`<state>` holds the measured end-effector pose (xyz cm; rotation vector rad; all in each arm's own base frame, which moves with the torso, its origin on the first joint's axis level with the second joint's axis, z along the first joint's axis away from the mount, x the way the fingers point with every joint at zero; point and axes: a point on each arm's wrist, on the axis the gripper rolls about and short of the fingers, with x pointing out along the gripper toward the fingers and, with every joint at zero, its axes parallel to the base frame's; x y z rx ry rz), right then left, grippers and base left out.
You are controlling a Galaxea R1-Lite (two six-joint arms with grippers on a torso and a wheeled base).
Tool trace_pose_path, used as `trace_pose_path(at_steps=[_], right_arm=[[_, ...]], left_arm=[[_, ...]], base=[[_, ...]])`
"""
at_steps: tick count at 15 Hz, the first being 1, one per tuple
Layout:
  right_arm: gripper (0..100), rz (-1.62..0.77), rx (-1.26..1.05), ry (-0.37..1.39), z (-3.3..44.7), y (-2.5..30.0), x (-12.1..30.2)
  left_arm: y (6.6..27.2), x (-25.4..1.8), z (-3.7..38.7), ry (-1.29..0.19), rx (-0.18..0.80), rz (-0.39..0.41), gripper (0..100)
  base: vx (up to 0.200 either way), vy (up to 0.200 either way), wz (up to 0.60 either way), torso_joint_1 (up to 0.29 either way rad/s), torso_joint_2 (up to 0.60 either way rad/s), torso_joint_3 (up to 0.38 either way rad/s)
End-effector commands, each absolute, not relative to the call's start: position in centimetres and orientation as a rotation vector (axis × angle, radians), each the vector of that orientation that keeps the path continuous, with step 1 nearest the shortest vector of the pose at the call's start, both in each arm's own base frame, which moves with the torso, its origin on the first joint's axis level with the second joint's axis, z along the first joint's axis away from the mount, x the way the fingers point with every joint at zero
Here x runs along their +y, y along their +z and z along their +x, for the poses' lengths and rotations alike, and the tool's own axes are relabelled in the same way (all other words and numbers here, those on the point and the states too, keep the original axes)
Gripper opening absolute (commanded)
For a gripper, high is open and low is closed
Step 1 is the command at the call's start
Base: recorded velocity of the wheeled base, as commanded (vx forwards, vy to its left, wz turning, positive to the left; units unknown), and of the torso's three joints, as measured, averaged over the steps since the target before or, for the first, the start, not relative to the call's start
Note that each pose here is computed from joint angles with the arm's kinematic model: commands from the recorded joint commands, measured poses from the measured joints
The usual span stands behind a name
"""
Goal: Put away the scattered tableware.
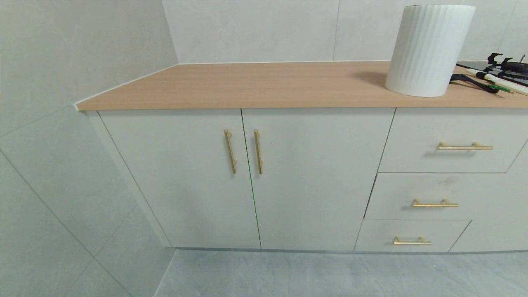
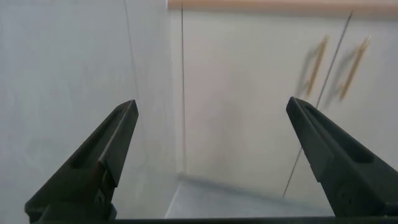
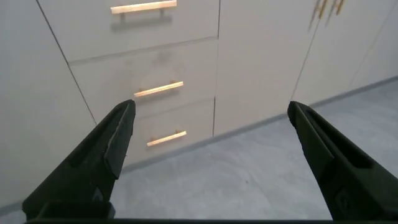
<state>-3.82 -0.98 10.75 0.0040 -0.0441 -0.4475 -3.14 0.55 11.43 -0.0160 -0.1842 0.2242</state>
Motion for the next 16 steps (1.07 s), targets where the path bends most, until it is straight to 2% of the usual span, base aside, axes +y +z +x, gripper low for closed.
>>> trace_pose_path(at_steps=[1, 3, 7, 11, 15, 16], right_arm=[[100, 0.001, -0.060, -0.361, -2.4, 8.2, -0.8], [100, -0.003, -0.047, -0.203, -2.3, 8.1, -0.5], [100, -0.019, -0.025, -0.080, -2.3, 7.8, -0.2], [100, -0.025, 0.001, -0.041, -2.3, 7.6, -0.1], [100, -0.025, 0.000, -0.040, -2.3, 7.6, -0.1], [100, -0.023, -0.001, -0.040, -2.3, 7.6, -0.1]], left_arm=[[8.5, 0.4, -2.4, 0.206, -0.096, 0.005, 100], [8.0, 0.4, -2.3, 0.164, -0.038, 0.015, 100], [7.5, 0.0, -2.3, 0.012, 0.000, 0.021, 100], [7.6, 0.0, -2.3, 0.009, -0.002, 0.002, 100], [7.5, 0.0, -2.3, 0.008, 0.000, 0.028, 100], [7.5, 0.0, -2.3, 0.008, 0.000, 0.014, 100]], base=[[0.000, 0.000, 0.00, 0.000, 0.00, 0.000], [0.000, 0.000, 0.00, 0.000, 0.00, 0.000], [0.000, 0.000, 0.00, 0.000, 0.00, 0.000], [0.000, 0.000, 0.00, 0.000, 0.00, 0.000], [0.000, 0.000, 0.00, 0.000, 0.00, 0.000], [0.000, 0.000, 0.00, 0.000, 0.00, 0.000]])
